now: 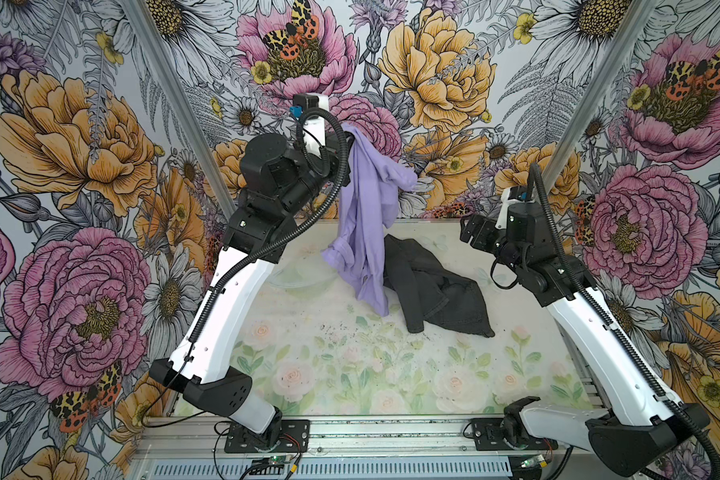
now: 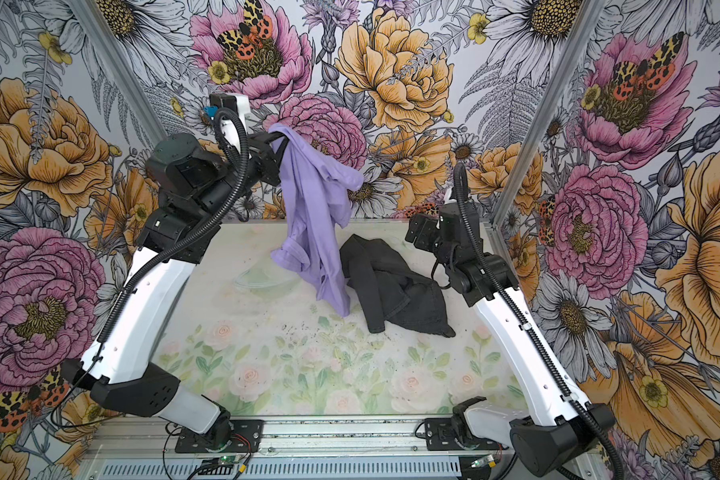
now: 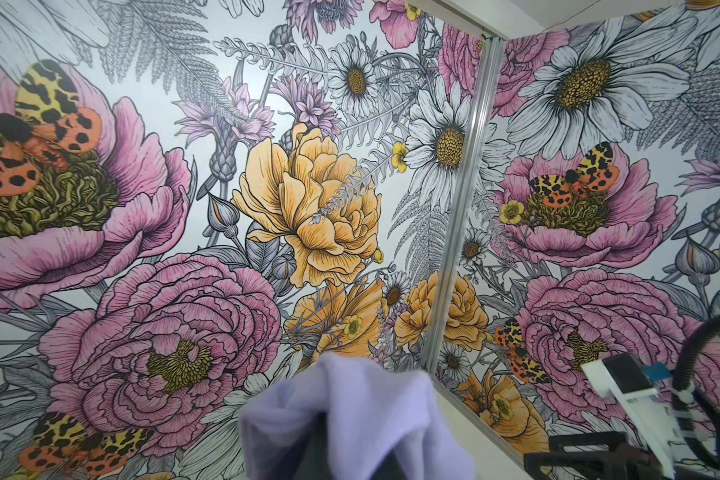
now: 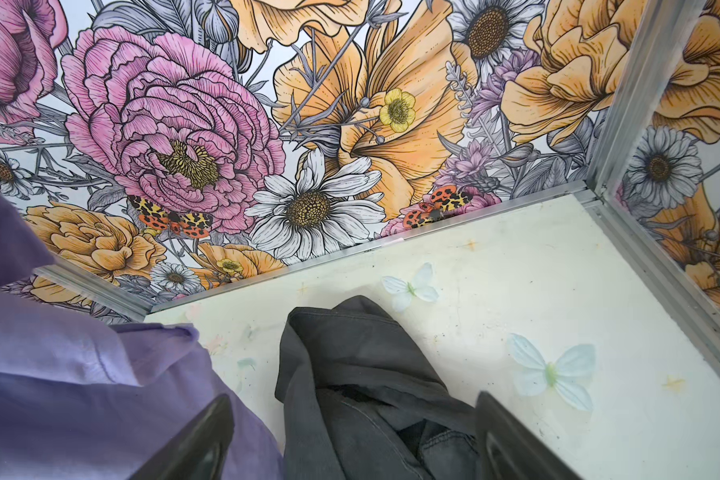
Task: Pick out a specific cloth from the pile
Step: 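Carry the purple shirt away with the left gripper while the right gripper withdraws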
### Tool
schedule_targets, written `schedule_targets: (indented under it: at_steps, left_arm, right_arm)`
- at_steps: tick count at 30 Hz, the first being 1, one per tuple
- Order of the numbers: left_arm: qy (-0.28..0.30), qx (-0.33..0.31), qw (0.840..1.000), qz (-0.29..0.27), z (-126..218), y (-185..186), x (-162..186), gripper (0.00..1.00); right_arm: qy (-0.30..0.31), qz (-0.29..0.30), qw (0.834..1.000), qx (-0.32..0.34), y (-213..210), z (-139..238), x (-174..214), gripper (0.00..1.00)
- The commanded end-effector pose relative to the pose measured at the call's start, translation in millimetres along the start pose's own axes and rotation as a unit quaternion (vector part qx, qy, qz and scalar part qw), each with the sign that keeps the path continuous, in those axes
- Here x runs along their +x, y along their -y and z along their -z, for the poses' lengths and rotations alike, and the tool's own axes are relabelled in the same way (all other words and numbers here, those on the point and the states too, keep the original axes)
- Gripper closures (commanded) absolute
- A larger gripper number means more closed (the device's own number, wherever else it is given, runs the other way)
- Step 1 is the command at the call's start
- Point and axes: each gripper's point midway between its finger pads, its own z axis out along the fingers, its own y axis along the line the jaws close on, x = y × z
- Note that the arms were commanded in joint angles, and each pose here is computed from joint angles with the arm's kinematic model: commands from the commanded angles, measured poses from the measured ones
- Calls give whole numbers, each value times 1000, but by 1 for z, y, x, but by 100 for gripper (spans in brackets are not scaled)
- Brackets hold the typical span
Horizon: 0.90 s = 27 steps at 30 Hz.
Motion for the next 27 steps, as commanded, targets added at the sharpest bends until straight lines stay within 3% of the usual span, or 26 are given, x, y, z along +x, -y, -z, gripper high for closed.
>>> schedule_targets:
  at_steps: [1, 27]
  left_arm:
    - [22, -21, 999, -17, 17, -14, -17, 100]
    - [-11, -155, 986, -51, 78, -107, 6, 100]
  right_arm:
    - [8, 12, 1000, -9, -5, 0, -9, 9]
    - [-23, 89, 994, -52, -26, -24, 1, 6]
